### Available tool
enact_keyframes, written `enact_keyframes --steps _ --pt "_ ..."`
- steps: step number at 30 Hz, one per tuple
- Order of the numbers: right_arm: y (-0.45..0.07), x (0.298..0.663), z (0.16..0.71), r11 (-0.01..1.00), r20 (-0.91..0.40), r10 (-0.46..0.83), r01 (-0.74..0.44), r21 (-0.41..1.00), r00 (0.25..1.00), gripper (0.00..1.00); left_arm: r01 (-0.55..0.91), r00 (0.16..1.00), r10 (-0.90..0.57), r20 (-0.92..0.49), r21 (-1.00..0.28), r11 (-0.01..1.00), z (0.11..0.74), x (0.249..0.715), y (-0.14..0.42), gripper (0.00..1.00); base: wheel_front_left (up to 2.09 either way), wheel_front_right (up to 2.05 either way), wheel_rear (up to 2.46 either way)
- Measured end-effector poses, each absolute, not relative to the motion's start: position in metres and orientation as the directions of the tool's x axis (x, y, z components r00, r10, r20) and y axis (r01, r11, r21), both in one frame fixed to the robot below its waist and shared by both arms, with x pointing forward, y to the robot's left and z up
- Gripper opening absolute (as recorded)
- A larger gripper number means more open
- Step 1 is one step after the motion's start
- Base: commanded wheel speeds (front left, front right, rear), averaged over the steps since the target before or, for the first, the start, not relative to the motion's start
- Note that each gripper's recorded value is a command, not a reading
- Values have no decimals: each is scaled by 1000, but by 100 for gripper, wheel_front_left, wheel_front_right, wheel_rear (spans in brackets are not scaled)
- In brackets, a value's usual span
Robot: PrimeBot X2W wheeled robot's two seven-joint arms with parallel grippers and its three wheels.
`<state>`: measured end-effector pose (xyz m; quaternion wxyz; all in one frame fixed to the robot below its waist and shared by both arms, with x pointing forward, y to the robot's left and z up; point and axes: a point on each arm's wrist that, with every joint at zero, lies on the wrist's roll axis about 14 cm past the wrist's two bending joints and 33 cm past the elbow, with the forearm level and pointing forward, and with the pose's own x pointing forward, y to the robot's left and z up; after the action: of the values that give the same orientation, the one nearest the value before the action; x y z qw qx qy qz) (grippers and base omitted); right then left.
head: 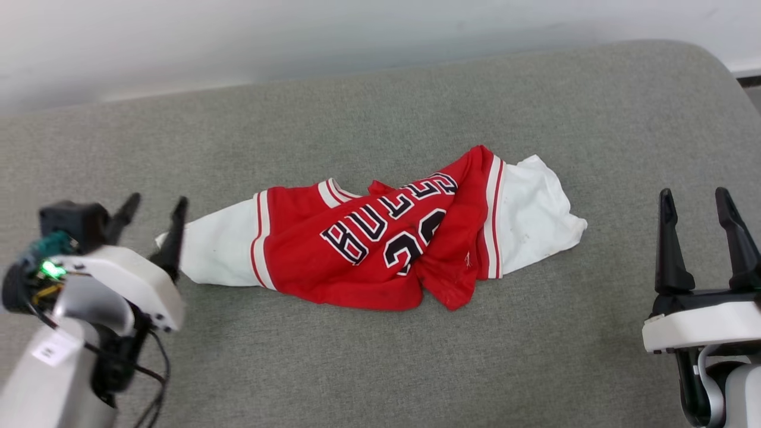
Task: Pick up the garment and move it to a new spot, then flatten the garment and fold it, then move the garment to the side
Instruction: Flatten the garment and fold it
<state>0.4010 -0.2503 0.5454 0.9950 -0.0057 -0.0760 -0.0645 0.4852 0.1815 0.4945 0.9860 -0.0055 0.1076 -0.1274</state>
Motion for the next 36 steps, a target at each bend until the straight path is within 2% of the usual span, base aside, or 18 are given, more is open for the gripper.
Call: enact_keyframes --steps 4,7,15,20,36 --pt "-248 396 553 992 163 -123 125 2 979 100 327 924 -336 -180 -80 942 501 460 147 100 0 0 0" --pt "-245 393 555 993 164 -114 115 3 980 100 418 875 -434 -214 -118 901 500 437 110 100 0 0 0" --pt "-240 398 549 995 142 -99 100 -4 985 100 659 628 -678 -381 -203 725 475 386 9 100 0 0 0" --pt "-242 400 539 994 113 -105 107 -12 988 100 699 544 -693 -472 -203 686 449 387 -15 100 0 0 0" --pt "-260 399 507 987 32 -158 159 -30 987 100 760 418 -665 -619 -164 629 394 412 -51 100 0 0 0"
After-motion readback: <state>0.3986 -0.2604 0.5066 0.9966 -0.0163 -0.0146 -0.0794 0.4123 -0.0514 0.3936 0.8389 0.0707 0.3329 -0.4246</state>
